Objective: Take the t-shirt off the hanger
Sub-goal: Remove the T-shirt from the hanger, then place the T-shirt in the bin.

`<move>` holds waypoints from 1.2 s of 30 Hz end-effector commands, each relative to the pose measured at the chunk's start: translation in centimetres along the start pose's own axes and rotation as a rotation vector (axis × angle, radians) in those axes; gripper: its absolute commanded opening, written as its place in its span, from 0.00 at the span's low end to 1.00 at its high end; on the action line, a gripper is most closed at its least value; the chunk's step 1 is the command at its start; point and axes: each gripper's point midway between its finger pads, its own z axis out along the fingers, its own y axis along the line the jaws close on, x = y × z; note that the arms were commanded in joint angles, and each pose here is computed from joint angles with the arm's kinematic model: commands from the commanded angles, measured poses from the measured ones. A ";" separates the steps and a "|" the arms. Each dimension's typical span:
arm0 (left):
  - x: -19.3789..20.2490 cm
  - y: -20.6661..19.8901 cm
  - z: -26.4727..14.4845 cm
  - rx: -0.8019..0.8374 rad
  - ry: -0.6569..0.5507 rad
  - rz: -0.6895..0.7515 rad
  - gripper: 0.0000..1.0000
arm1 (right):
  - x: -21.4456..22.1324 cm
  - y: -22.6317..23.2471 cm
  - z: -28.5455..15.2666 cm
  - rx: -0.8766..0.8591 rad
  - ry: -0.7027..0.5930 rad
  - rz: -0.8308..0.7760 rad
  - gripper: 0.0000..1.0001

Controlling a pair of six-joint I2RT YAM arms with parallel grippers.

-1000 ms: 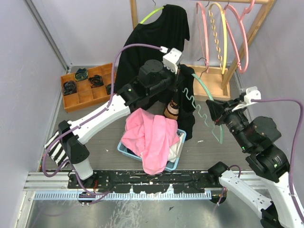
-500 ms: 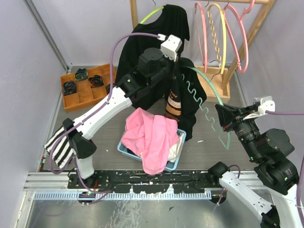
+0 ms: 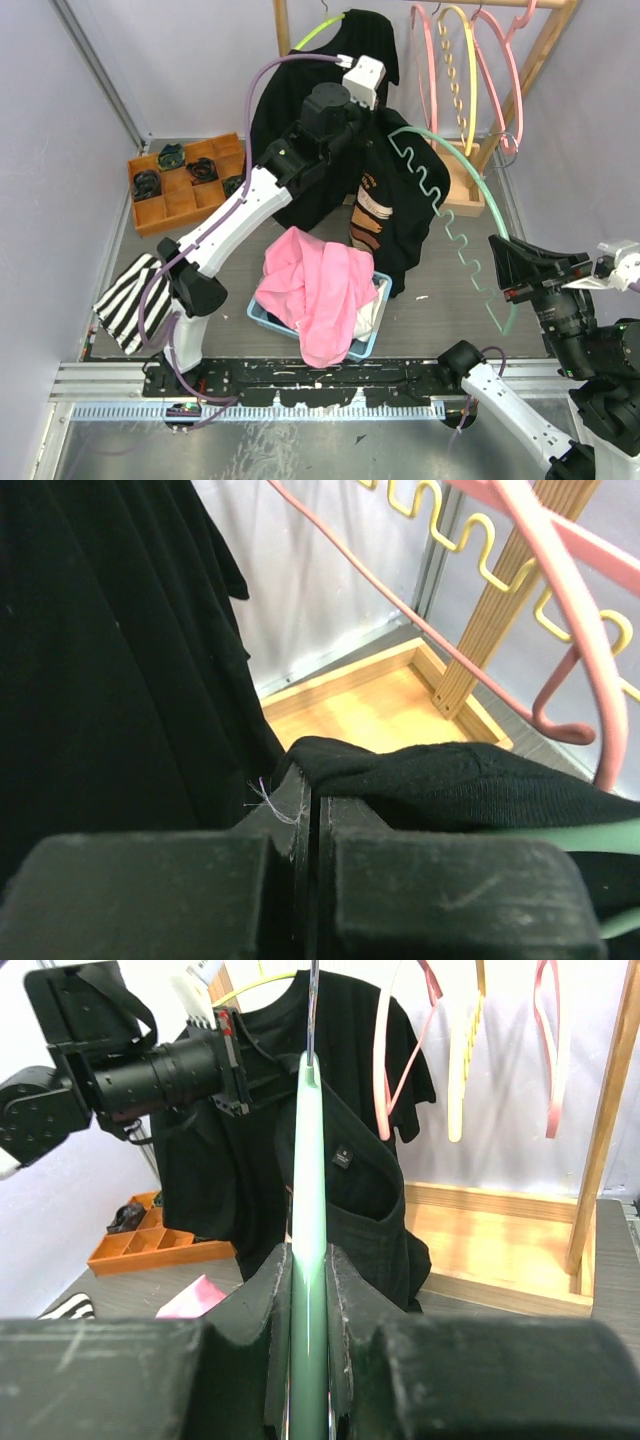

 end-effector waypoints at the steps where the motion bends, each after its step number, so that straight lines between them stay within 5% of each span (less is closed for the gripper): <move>1: 0.3 0.5 0.6 -0.013 0.007 -0.011 0.00 | -4.4 -0.1 -1.2 -0.001 -0.155 0.020 0.01; 14: 0.2 -0.7 -0.9 0.054 0.019 -0.046 0.00 | -5.2 -0.1 -0.7 0.006 -0.209 0.043 0.01; 36: -22.2 -3.9 -23.9 0.375 -0.565 -0.148 0.00 | -0.7 -1.6 2.9 0.126 -0.095 0.028 0.01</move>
